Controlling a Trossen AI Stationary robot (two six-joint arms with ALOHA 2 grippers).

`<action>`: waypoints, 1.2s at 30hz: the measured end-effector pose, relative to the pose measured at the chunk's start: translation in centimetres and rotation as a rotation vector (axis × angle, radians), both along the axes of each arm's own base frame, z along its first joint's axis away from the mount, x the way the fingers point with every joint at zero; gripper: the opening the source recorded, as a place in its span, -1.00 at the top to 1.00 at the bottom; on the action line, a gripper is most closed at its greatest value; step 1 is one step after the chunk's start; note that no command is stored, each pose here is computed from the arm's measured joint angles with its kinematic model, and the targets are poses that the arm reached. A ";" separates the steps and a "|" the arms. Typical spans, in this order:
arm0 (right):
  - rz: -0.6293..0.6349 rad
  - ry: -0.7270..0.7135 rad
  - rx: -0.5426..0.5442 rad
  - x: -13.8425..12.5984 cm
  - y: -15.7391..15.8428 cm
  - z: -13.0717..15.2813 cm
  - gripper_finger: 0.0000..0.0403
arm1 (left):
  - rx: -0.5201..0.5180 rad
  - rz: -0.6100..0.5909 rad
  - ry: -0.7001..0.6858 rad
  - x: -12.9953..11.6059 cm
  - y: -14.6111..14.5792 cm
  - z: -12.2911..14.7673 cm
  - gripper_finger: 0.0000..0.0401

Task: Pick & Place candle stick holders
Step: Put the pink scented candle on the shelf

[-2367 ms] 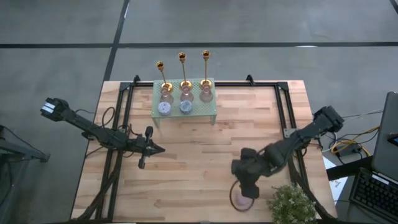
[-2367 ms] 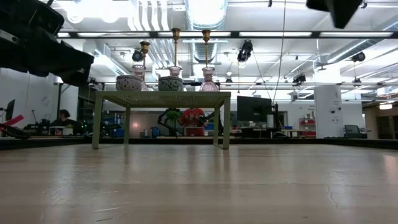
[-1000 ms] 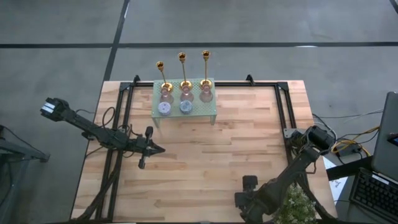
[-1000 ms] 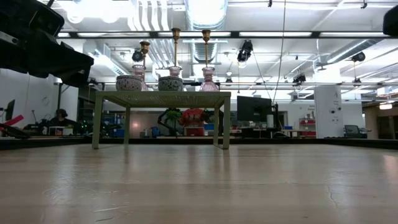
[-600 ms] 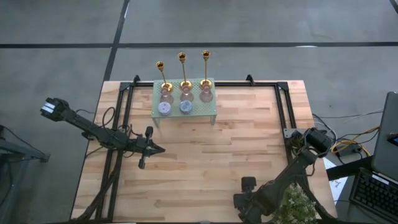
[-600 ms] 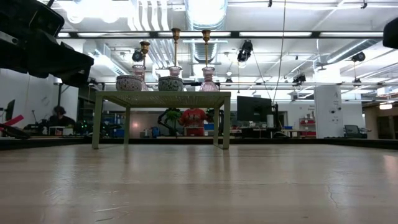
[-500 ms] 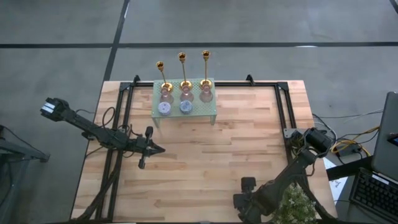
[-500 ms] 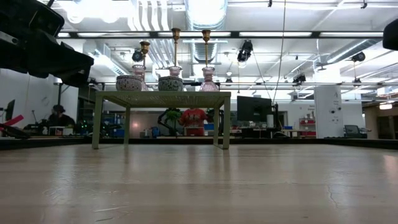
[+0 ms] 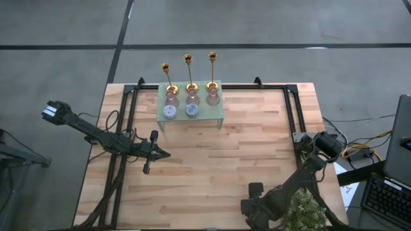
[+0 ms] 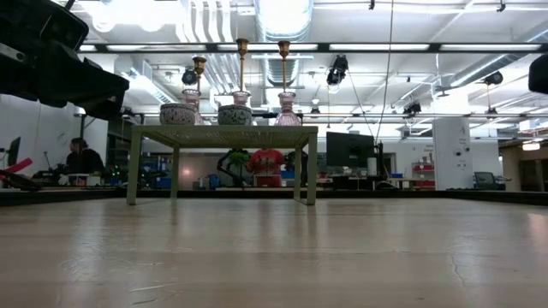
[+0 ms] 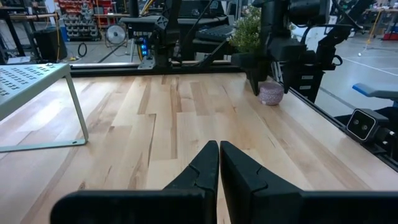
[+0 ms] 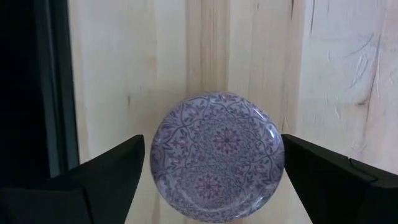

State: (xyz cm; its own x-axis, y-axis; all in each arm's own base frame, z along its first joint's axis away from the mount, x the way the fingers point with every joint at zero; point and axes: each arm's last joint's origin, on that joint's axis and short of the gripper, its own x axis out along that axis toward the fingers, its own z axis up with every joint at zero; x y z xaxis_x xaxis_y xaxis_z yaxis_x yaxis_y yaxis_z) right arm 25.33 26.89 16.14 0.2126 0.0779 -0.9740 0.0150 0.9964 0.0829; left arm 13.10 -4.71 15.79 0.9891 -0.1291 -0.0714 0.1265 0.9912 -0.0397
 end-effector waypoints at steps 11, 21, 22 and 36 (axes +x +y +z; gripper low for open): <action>-0.004 0.009 0.000 0.0 -0.3 -0.2 -0.63 | 0.000 0.000 0.000 0.0 0.0 0.0 0.90; -0.003 0.002 -0.006 0.2 -0.5 -0.2 -0.42 | 0.000 0.000 0.000 0.0 0.0 0.0 0.90; -0.002 0.002 -0.007 0.3 -0.6 -0.2 -0.44 | 0.001 0.000 0.000 0.0 0.0 0.0 0.90; 0.025 -0.029 -0.010 1.6 -3.3 2.7 -0.46 | 0.000 0.000 0.000 0.0 0.0 0.0 0.90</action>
State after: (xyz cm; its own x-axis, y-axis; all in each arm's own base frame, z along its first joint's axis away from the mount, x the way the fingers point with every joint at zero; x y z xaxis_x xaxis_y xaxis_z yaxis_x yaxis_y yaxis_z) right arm 26.90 23.59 18.86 0.2389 0.0738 -0.9682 -0.0124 0.9973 0.0729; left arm 13.10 -4.71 15.78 0.9891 -0.1289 -0.0718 0.1263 0.9912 -0.0393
